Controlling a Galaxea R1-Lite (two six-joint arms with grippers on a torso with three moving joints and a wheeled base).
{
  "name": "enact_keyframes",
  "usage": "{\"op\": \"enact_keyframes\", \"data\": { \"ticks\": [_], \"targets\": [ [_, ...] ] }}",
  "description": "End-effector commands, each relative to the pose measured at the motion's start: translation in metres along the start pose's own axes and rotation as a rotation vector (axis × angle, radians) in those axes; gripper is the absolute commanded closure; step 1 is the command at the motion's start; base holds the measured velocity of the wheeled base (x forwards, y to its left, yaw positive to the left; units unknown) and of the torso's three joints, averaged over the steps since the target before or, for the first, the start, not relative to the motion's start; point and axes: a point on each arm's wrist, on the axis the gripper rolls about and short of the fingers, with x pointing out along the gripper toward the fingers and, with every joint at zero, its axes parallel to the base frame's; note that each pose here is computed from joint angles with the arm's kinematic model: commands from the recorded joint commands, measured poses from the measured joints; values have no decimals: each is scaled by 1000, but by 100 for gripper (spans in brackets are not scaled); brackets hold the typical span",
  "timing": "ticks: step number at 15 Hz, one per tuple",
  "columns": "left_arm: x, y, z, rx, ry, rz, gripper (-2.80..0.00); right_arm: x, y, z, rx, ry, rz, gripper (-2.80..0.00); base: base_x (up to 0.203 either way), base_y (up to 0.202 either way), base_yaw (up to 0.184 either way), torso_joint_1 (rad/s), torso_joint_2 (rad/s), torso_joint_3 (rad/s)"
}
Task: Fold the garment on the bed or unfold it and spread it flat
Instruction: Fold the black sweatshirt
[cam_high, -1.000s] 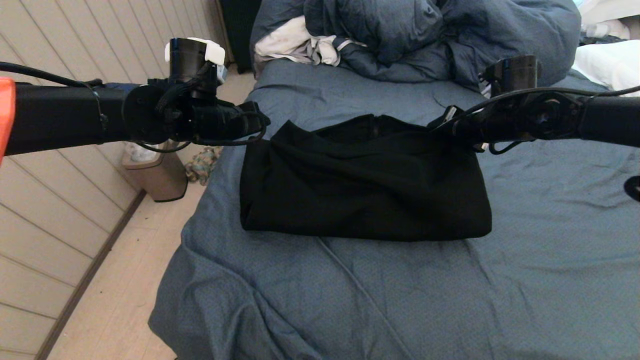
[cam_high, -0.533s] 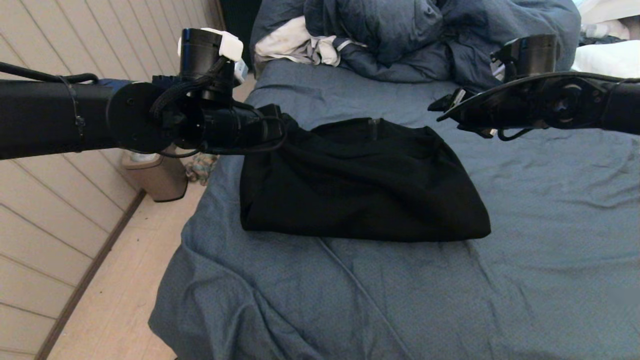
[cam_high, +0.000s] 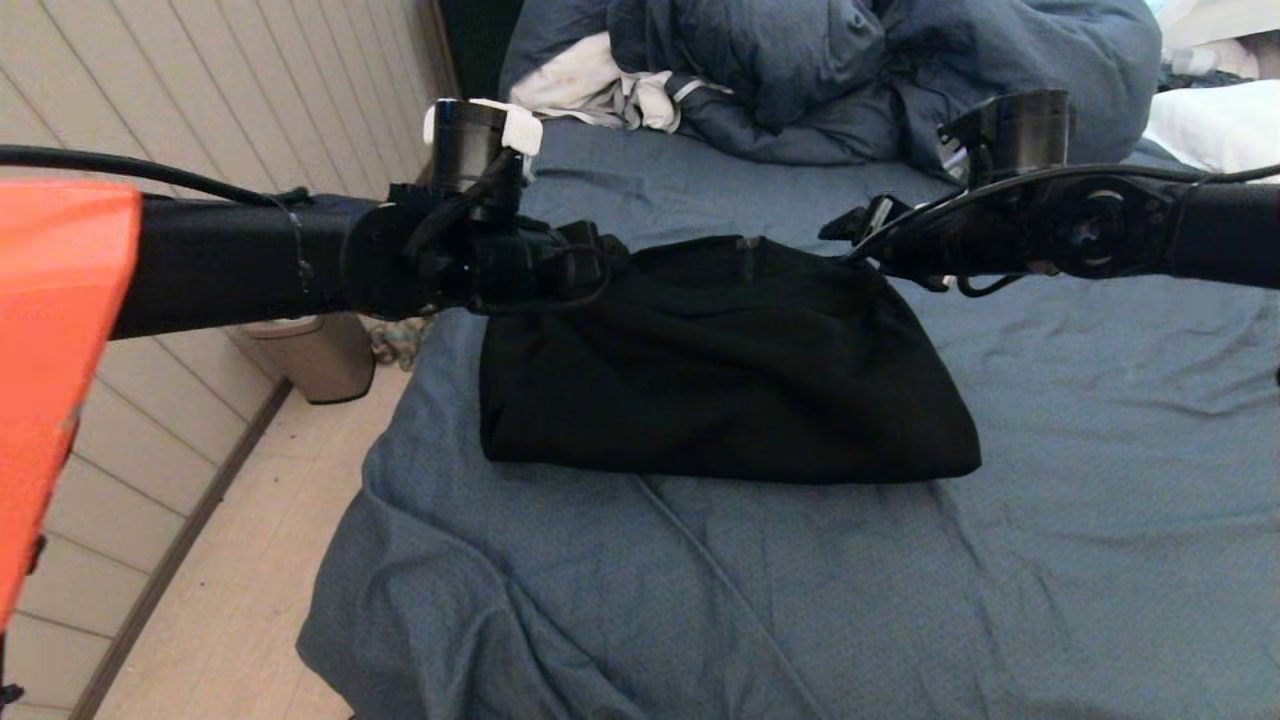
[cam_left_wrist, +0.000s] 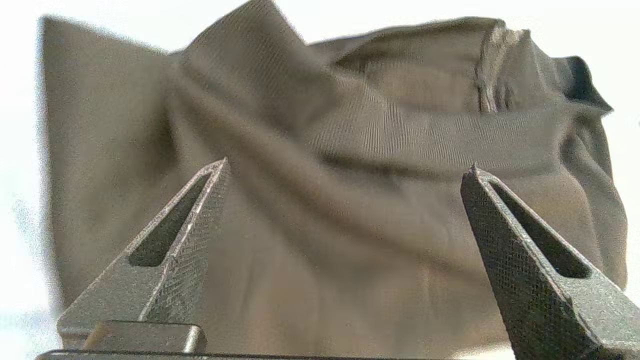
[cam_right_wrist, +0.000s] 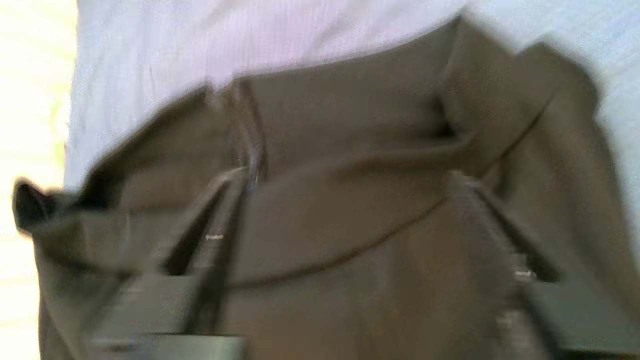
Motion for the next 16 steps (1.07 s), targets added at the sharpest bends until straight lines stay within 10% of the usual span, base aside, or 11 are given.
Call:
{"op": "enact_keyframes", "data": {
  "ticks": [1, 2, 3, 16],
  "targets": [
    [28, 4, -19, 37, 27, 18, -280, -4, 8, -7, -10, 22, 15, 0, 0, 0, 0, 0, 0, 0],
    [28, 4, -17, 40, 19, 19, -280, -4, 8, -8, -13, 24, 13, 0, 0, 0, 0, 0, 0, 0],
    [28, 4, -17, 41, 11, 21, 0, -4, 8, -8, -12, 26, 14, 0, 0, 0, 0, 0, 0, 0],
    [91, -4, -80, 272, -57, 35, 0, 10, 6, -30, -30, 85, 3, 0, 0, 0, 0, 0, 0, 0]
  ]
}}
